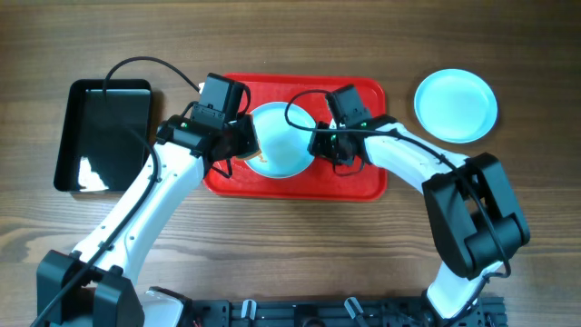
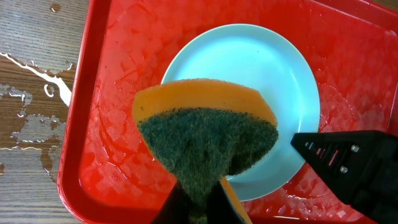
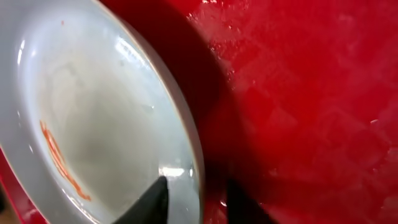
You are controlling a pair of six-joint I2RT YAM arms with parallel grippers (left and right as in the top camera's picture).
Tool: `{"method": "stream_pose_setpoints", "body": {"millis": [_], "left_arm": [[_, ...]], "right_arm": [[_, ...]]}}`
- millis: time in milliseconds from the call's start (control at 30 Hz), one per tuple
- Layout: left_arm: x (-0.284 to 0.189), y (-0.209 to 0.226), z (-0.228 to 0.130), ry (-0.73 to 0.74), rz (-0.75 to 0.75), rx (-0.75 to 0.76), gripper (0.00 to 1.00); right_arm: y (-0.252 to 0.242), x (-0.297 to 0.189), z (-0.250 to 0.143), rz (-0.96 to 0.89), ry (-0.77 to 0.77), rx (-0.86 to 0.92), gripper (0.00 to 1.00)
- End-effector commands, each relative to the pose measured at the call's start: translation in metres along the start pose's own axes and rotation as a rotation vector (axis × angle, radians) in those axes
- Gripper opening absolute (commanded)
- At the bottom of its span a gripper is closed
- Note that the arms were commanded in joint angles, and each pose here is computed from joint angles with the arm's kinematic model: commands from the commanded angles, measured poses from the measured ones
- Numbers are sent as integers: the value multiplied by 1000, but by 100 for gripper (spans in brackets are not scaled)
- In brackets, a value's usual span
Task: Clean dirty plates on tray and stack at the side
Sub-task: 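Drag the last plate toward the tray center with the right gripper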
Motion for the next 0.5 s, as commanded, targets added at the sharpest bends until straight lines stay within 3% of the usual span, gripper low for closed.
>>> {"method": "stream_pose_setpoints", "body": {"millis": [0,100,200,267,467], "left_arm": [[5,1,-2,14,-2,-15,4],[5,1,-2,14,-2,-15,4],[5,1,-2,14,-2,-15,4],[5,1,-2,15,-2,-14,4],[5,1,-2,15,-2,-14,4]], "right_arm": [[4,-5,9,-22,3,-66,36],[14,-14,19,21,9,-168,42],[21,-24,33,46,-25,-293,61],[22,-27,42,52,-56,-390,66],[18,-27,61,-26,-166,-404,60]]}}
Point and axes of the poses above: each gripper's point midway between its finger pads, its own x axis out along the fingers, its own y axis along the line the jaws close on, z = x × y, the point moved 5 cm from there along -x, back along the fingers, and after that the axes turned 1 degree about -x, right-handed, at the moved point
